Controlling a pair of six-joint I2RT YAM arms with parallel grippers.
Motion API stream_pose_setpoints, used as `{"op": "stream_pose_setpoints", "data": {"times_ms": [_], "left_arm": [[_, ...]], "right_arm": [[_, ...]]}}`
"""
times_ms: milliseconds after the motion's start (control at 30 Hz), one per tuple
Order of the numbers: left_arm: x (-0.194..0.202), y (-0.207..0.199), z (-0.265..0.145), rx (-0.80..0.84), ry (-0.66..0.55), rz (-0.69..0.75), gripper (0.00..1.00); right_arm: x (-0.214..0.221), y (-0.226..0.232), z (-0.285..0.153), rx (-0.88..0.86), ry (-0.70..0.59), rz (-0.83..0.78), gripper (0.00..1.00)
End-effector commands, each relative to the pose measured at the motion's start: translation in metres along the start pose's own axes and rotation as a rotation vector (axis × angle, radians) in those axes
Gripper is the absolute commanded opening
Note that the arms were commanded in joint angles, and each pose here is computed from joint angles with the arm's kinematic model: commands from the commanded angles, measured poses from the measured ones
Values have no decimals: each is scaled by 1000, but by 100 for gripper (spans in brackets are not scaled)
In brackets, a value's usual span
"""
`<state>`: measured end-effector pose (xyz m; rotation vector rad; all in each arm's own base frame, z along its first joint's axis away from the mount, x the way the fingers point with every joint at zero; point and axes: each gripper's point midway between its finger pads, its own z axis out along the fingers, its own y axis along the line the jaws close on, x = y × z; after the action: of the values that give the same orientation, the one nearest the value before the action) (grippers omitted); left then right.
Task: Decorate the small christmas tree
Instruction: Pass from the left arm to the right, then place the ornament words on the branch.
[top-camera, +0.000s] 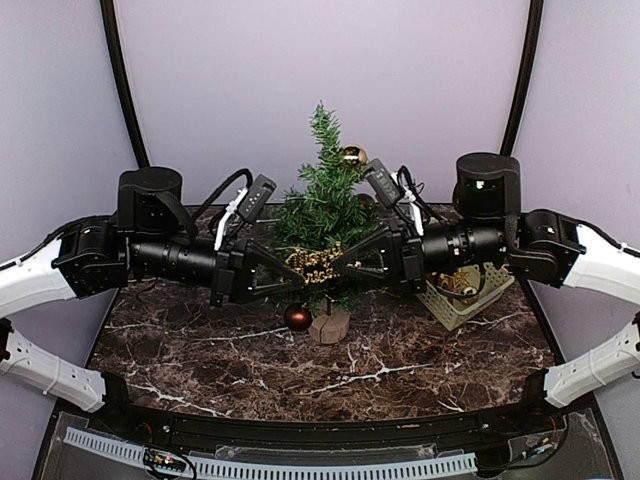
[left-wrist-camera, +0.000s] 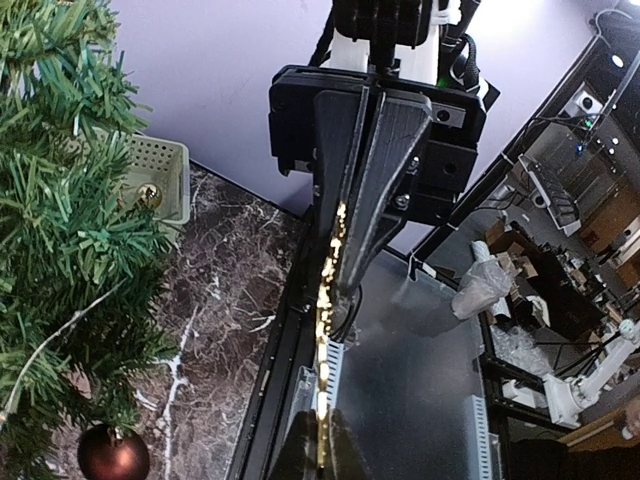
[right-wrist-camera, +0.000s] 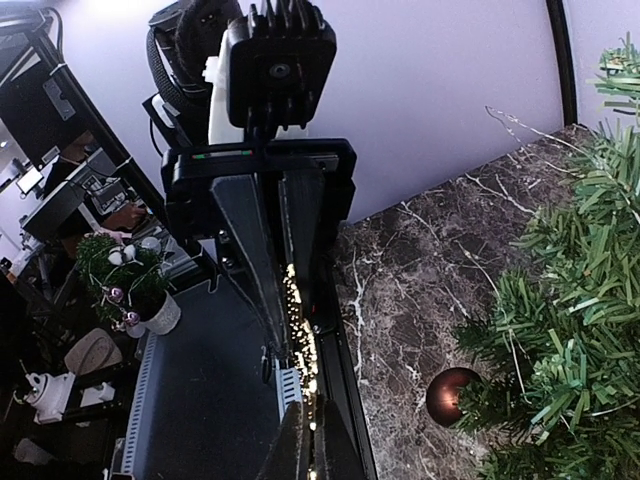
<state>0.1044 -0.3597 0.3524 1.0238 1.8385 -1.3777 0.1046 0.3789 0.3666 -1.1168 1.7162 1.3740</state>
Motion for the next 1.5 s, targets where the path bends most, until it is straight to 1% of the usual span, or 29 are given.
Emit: {"op": "stream_pose_setpoints", "data": {"times_ms": [0, 33, 100, 167, 200, 233, 267, 300, 400, 600, 633, 767, 833, 900, 1200, 1367, 1467], "left_arm": [[-14, 6, -11, -64, -58, 13, 33], [-18, 9, -17, -92, -82, 15, 50], [-26, 26, -31, -192, -151, -2, 62], [-33, 49, -48, -293, -222, -45, 64], [-31, 59, -53, -325, -237, -65, 64], [-40, 64, -64, -340, -290, -81, 64], [-37, 70, -66, -352, -300, -90, 63], [-45, 70, -72, -351, -339, -87, 63], [-54, 68, -76, -350, -369, -69, 64], [-65, 74, -61, -359, -338, -42, 63], [-66, 80, -54, -371, -325, -45, 61], [-66, 86, -48, -379, -325, -46, 58], [-66, 90, -44, -389, -318, -46, 55], [-66, 92, -40, -389, -314, -44, 54], [-68, 100, -31, -402, -307, -28, 54], [-69, 104, -30, -420, -312, -20, 49], [-70, 105, -28, -421, -315, -17, 48]], "right_arm": [[-23, 3, -13, 33, -125, -32, 0], [-30, -3, -19, 82, -169, -29, 0], [-42, -22, -33, 214, -274, -11, 0], [-45, -31, -40, 268, -341, 0, 0], [-49, -32, -43, 285, -380, -4, 0], [-50, -36, -45, 322, -404, -5, 0], [-50, -39, -47, 357, -419, -12, 0], [-52, -42, -48, 390, -429, -22, 0], [-58, -42, -47, 442, -450, -57, 0], [-63, -50, -34, 508, -443, -64, 0], [-60, -54, -24, 535, -433, -41, 0], [-56, -58, -16, 591, -436, -25, 0], [-54, -59, -12, 600, -439, -15, 0], [-54, -60, -8, 596, -441, 3, 0], [-48, -67, -9, 619, -476, 110, 0], [-48, -71, -5, 639, -467, 132, 0], [-49, -72, -4, 641, -471, 141, 0]]}}
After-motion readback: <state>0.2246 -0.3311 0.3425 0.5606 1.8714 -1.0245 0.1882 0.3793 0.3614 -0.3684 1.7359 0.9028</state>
